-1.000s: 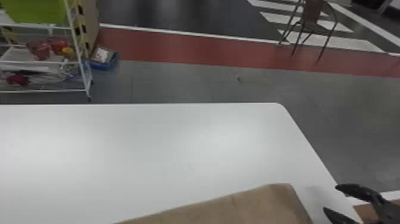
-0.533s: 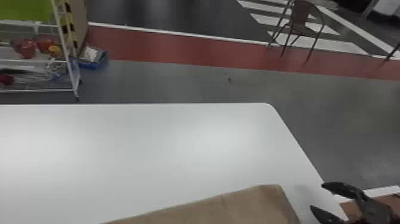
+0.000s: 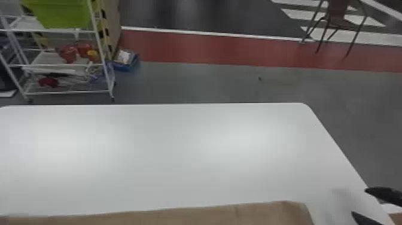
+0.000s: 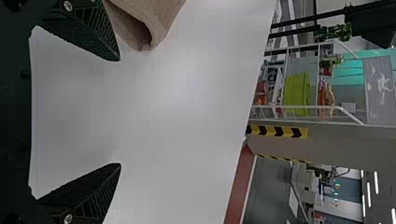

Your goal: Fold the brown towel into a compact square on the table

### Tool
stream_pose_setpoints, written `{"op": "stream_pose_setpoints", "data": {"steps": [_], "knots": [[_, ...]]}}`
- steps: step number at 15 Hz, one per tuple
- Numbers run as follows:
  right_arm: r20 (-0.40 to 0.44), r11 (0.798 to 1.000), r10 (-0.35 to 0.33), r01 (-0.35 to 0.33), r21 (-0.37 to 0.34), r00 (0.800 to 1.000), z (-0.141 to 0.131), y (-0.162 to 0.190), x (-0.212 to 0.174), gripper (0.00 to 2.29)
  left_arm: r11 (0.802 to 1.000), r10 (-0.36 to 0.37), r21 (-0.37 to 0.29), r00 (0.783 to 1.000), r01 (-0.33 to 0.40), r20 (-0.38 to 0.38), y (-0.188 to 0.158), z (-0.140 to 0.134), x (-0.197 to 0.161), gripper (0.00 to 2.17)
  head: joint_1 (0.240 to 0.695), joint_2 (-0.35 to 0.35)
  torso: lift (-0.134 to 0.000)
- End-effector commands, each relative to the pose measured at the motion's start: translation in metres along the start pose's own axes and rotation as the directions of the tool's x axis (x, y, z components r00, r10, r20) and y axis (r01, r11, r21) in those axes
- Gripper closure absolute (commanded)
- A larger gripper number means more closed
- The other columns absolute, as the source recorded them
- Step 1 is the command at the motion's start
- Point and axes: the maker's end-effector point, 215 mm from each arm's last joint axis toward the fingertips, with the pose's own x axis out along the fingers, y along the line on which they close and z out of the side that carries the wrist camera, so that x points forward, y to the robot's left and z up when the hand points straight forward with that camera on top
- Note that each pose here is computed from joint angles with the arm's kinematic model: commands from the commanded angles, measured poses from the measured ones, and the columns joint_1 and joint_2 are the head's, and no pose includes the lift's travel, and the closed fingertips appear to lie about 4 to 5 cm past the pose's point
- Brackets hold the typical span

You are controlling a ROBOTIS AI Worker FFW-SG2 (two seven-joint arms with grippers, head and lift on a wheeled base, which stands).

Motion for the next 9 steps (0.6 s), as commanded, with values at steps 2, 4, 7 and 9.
{"op": "stream_pose_setpoints", "data": {"steps": [2, 4, 7, 9], "knots": [[-0.004, 1.000, 0.002, -0.002, -0.001, 1.000, -0.001, 0.000, -0.001, 0.08, 0.998, 0.065, -0.009, 0.998, -0.065, 0.020, 0.025, 0.019, 0.001, 1.83, 0.695, -0.097, -0.122], [-0.006, 1.000, 0.000, 0.000, -0.003, 1.000, 0.000, -0.001, -0.002, 0.08, 0.994, 0.094, -0.052, 0.995, -0.093, 0.024, 0.036, 0.024, 0.002, 1.83, 0.695, -0.062, -0.122], [-0.008, 1.000, -0.005, 0.005, -0.005, 1.000, 0.000, -0.003, -0.004, 0.08, 0.992, 0.019, -0.128, 0.999, -0.014, 0.043, 0.005, 0.044, -0.002, 1.83, 0.695, -0.044, -0.122], [-0.011, 1.000, 0.003, -0.003, -0.010, 1.000, 0.000, -0.004, -0.003, 0.08, 0.974, -0.098, -0.197, 0.992, 0.111, 0.075, -0.044, 0.064, -0.003, 1.83, 0.695, -0.093, -0.122]]}}
